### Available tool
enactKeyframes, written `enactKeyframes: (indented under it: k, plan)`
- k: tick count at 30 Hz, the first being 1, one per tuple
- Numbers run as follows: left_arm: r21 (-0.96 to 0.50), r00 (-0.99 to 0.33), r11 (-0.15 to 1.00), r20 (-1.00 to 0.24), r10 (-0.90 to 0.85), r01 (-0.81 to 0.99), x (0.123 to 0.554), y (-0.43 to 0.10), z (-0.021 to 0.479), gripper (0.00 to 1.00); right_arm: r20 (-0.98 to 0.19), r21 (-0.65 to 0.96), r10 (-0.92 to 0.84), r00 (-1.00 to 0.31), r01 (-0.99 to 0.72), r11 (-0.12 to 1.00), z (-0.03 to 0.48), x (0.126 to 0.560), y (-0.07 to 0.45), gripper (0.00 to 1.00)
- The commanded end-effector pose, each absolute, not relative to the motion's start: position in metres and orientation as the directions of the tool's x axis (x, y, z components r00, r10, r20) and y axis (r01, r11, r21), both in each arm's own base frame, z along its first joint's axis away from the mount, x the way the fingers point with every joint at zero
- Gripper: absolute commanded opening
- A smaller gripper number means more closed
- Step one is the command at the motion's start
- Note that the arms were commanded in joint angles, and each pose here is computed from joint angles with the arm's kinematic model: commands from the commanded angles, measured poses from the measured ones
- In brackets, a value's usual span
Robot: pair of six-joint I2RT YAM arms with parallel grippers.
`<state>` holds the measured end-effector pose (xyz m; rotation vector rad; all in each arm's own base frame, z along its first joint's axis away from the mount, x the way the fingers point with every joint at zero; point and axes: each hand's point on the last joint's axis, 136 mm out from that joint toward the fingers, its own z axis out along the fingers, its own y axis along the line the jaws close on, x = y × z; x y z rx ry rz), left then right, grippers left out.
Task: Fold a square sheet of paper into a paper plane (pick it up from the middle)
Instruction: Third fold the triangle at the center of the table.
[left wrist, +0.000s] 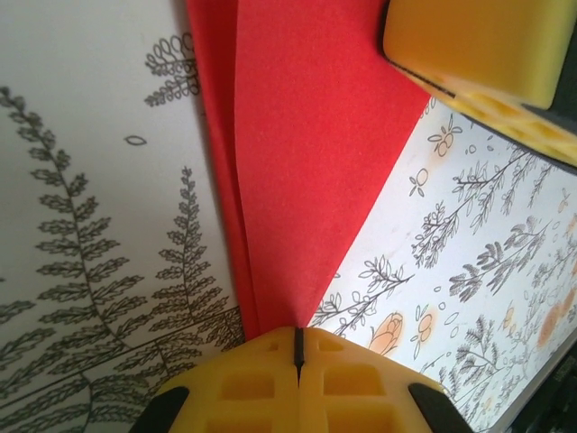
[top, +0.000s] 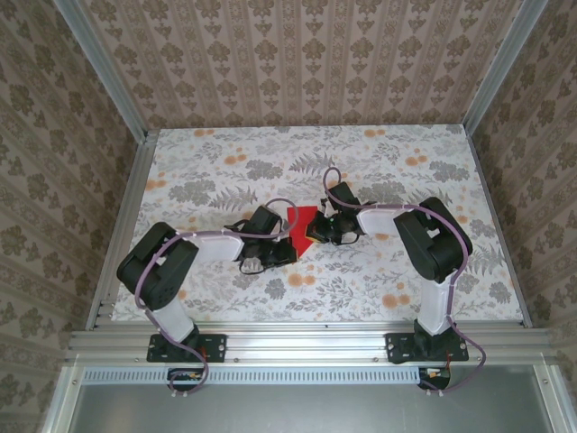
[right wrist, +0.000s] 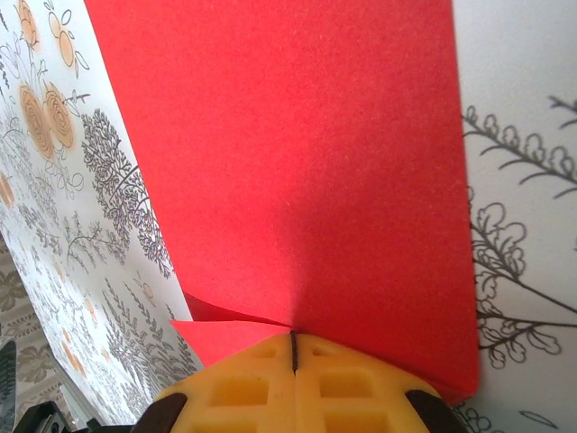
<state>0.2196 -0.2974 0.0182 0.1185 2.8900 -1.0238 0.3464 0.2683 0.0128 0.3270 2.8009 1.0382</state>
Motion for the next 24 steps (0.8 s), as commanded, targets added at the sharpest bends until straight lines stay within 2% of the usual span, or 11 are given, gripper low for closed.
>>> enactKeyframes:
  k: [1, 7, 11, 16, 19, 24]
  plan:
    - [-0.485, -0.989, 0.87, 0.058, 0.133, 0.089, 0.171, -0.262, -0.008, 0.03, 0.025, 0.488, 0.313, -0.949, 0.285, 0.825, -0.034, 0.327, 0.234, 0.03]
    - [-0.464, -0.98, 0.867, -0.017, 0.197, 0.183, 0.179, -0.26, 0.017, 0.04, 0.012, 0.499, 0.318, -0.948, 0.281, 0.819, -0.023, 0.33, 0.236, 0.03]
    - [-0.493, -0.98, 0.847, -0.104, 0.169, 0.198, 0.197, -0.267, 0.041, 0.05, -0.002, 0.555, 0.333, -0.943, 0.276, 0.785, -0.005, 0.336, 0.243, 0.03]
    - [-0.545, -0.972, 0.822, -0.229, 0.046, 0.167, 0.229, -0.279, 0.068, 0.16, -0.055, 0.655, 0.385, -0.921, 0.257, 0.71, 0.045, 0.348, 0.251, 0.08]
    - [-0.559, -0.964, 0.815, -0.266, -0.005, 0.151, 0.242, -0.285, 0.071, 0.24, -0.113, 0.686, 0.425, -0.898, 0.239, 0.687, 0.073, 0.352, 0.241, 0.17]
    - [-0.571, -0.953, 0.81, -0.299, -0.052, 0.135, 0.26, -0.299, 0.071, 0.3, -0.181, 0.654, 0.48, -0.858, 0.259, 0.711, 0.086, 0.349, 0.203, 0.42]
